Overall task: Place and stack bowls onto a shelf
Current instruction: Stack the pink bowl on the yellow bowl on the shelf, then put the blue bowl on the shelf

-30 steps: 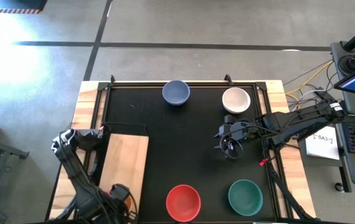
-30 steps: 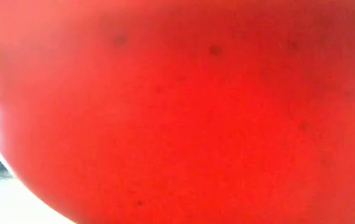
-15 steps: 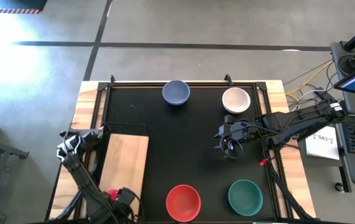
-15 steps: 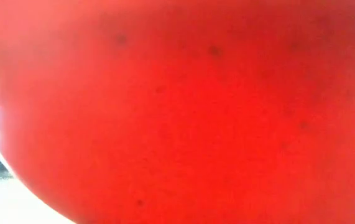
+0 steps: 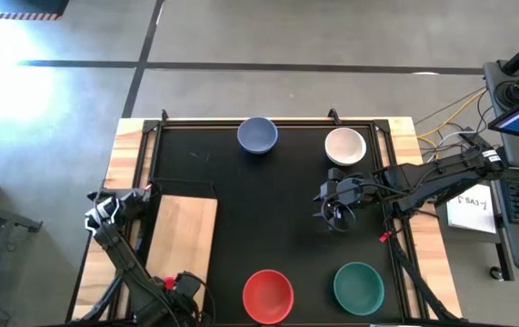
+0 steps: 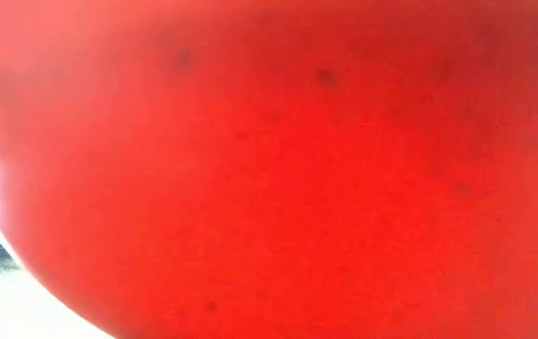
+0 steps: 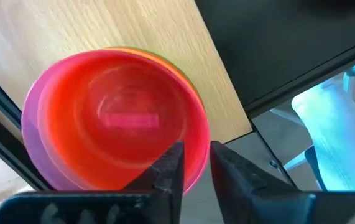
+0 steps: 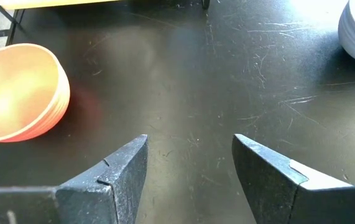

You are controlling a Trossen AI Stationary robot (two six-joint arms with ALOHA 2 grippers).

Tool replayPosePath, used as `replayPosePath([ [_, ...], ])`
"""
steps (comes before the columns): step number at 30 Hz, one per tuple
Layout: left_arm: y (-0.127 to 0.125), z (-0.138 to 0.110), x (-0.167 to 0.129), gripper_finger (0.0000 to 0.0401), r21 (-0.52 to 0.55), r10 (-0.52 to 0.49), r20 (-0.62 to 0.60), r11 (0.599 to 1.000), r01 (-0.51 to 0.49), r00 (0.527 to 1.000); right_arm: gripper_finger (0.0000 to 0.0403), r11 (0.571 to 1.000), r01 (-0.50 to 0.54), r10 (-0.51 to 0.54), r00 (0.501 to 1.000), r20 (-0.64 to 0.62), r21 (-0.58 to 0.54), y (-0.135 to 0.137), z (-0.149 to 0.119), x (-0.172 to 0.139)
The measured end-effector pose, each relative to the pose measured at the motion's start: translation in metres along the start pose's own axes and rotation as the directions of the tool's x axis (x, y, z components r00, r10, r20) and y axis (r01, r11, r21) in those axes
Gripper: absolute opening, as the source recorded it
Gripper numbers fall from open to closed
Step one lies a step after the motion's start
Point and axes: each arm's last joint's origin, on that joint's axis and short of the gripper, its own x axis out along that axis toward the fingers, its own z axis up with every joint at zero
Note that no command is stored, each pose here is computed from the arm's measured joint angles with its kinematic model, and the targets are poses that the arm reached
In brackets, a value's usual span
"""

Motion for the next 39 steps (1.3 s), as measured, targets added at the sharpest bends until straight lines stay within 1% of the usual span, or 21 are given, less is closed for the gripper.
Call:
replayPosePath([
  [4, 0.004, 0.002, -0.006, 0.0091, -0.003, 0.009, -0.024, 1.0, -0.009, 1.0, 0.0221, 1.0, 0.0, 0.0, 1.0, 0.0, -0.004, 0.0, 0.0, 0.0],
  [7, 0.005, 0.006, -0.014, 0.0107, -0.005, -0.014, -0.028, 1.0, 0.014, 1.0, 0.0221, 1.0, 0.0, -0.001, 1.0, -0.001, -0.005, 0.0, 0.0, 0.0],
  [9, 0.004, 0.011, -0.02, 0.0114, 0.019, -0.026, -0.008, 0.999, 0.026, 1.0, 0.0221, 1.0, 0.003, -0.003, 1.0, -0.002, -0.009, -0.001, 0.0, 0.0],
  [12, 0.006, 0.027, -0.031, 0.0118, 0.025, -0.013, 0.114, 1.0, 0.01, 0.993, 0.0221, 1.0, 0.013, -0.013, 1.0, -0.004, -0.015, -0.004, 0.0, 0.0],
  [13, 0.004, 0.034, -0.034, 0.0118, 0.027, -0.031, 0.165, 0.999, 0.027, 0.986, 0.0221, 1.0, 0.018, -0.018, 1.0, -0.007, -0.012, -0.005, 0.0, 0.001],
  [14, 0.002, 0.041, -0.036, 0.0118, 0.053, -0.059, 0.219, 0.997, 0.048, 0.974, 0.0221, 1.0, 0.024, -0.024, 1.0, -0.013, -0.008, -0.006, 0.0, 0.001],
  [17, -0.002, 0.068, -0.045, 0.0119, 0.115, -0.097, 0.382, 0.992, 0.057, 0.919, 0.0221, 0.999, 0.043, -0.043, 0.998, -0.05, 0.004, -0.01, -0.003, 0.001],
  [19, -0.004, 0.089, -0.051, 0.0119, 0.166, -0.098, 0.444, 0.986, 0.025, 0.891, 0.0221, 0.998, 0.057, -0.055, 0.995, -0.088, 0.017, -0.011, -0.007, 0.0],
  [22, -0.007, 0.125, -0.056, 0.0119, 0.246, -0.072, 0.499, 0.967, -0.061, 0.863, 0.0221, 0.996, 0.086, -0.08, 0.986, -0.143, 0.035, -0.013, -0.012, 0.0],
  [25, -0.005, 0.165, -0.06, 0.0119, 0.31, -0.021, 0.543, 0.934, -0.178, 0.84, 0.0221, 0.989, 0.14, -0.13, 0.974, -0.187, 0.04, -0.016, -0.015, -0.003],
  [27, -0.001, 0.191, -0.062, 0.0119, 0.342, 0.016, 0.573, 0.904, -0.257, 0.819, 0.0221, 0.985, 0.167, -0.155, 0.967, -0.203, 0.045, -0.018, -0.017, -0.005],
  [30, 0.005, 0.235, -0.066, 0.0119, 0.371, 0.046, 0.597, 0.869, -0.327, 0.801, 0.0221, 0.976, 0.202, -0.179, 0.953, -0.246, 0.075, -0.023, -0.02, -0.005],
  [33, 0.013, 0.281, -0.068, 0.0119, 0.405, 0.035, 0.61, 0.845, -0.35, 0.792, 0.0221, 0.967, 0.234, -0.2, 0.94, -0.276, 0.097, -0.029, -0.022, -0.006],
  [36, 0.021, 0.327, -0.066, 0.0119, 0.462, -0.041, 0.59, 0.836, -0.296, 0.806, 0.0221, 0.96, 0.254, -0.213, 0.933, -0.29, 0.114, -0.034, -0.023, -0.006],
  [39, 0.031, 0.364, -0.058, 0.0119, 0.516, -0.114, 0.563, 0.822, -0.241, 0.818, 0.0221, 0.957, 0.262, -0.218, 0.932, -0.291, 0.123, -0.037, -0.022, -0.006],
])
